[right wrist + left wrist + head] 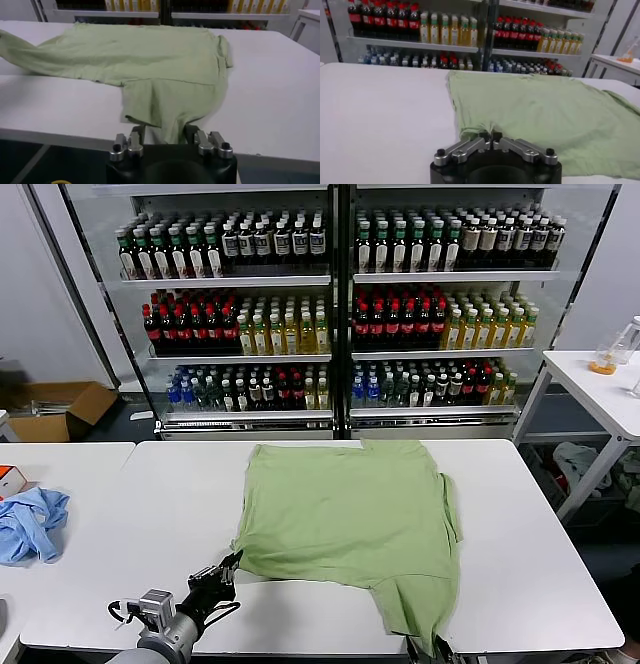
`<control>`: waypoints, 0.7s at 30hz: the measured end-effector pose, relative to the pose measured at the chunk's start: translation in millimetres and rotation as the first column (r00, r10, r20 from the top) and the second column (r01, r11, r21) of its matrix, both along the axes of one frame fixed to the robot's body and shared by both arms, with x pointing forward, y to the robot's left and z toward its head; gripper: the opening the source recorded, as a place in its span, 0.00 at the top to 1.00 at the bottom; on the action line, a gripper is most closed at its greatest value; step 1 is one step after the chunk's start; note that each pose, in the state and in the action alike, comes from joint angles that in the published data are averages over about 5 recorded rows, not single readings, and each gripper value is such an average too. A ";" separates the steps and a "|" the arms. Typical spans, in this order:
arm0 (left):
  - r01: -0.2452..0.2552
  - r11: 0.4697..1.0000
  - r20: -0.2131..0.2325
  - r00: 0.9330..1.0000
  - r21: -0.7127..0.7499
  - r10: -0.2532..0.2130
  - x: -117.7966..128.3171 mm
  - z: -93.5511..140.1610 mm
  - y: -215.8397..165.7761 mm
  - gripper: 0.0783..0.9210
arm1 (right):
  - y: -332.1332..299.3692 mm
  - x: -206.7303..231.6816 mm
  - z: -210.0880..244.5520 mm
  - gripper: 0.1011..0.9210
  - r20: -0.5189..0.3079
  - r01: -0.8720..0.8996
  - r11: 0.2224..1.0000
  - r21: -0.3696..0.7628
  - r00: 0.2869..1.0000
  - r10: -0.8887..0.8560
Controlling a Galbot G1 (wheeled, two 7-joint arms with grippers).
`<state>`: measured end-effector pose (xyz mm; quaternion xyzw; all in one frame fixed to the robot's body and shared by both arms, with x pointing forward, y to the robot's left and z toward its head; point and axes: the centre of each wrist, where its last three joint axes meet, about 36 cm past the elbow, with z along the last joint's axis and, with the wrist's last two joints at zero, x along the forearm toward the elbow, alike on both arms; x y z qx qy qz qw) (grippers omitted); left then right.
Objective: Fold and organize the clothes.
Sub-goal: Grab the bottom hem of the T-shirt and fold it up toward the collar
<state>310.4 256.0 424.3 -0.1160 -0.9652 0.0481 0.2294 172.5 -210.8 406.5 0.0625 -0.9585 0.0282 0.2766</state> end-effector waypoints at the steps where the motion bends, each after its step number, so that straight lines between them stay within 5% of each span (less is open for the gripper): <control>1: -0.001 1.000 0.000 1.000 0.000 0.001 -0.2 0.2 0.1 0.99 | -0.8 0.3 0.8 0.76 0.003 0.000 1.000 0.000 1.000 0.000; 8: -0.002 1.000 0.006 1.000 -0.001 0.002 -2.6 3.0 0.5 0.99 | -7.2 5.2 10.3 0.98 0.035 -0.008 1.000 -0.005 0.999 0.008; 21: -0.016 1.000 0.023 1.000 0.005 0.016 -3.4 9.1 7.2 0.99 | -29.2 31.0 35.3 1.00 0.135 -0.001 0.999 -0.032 0.991 0.005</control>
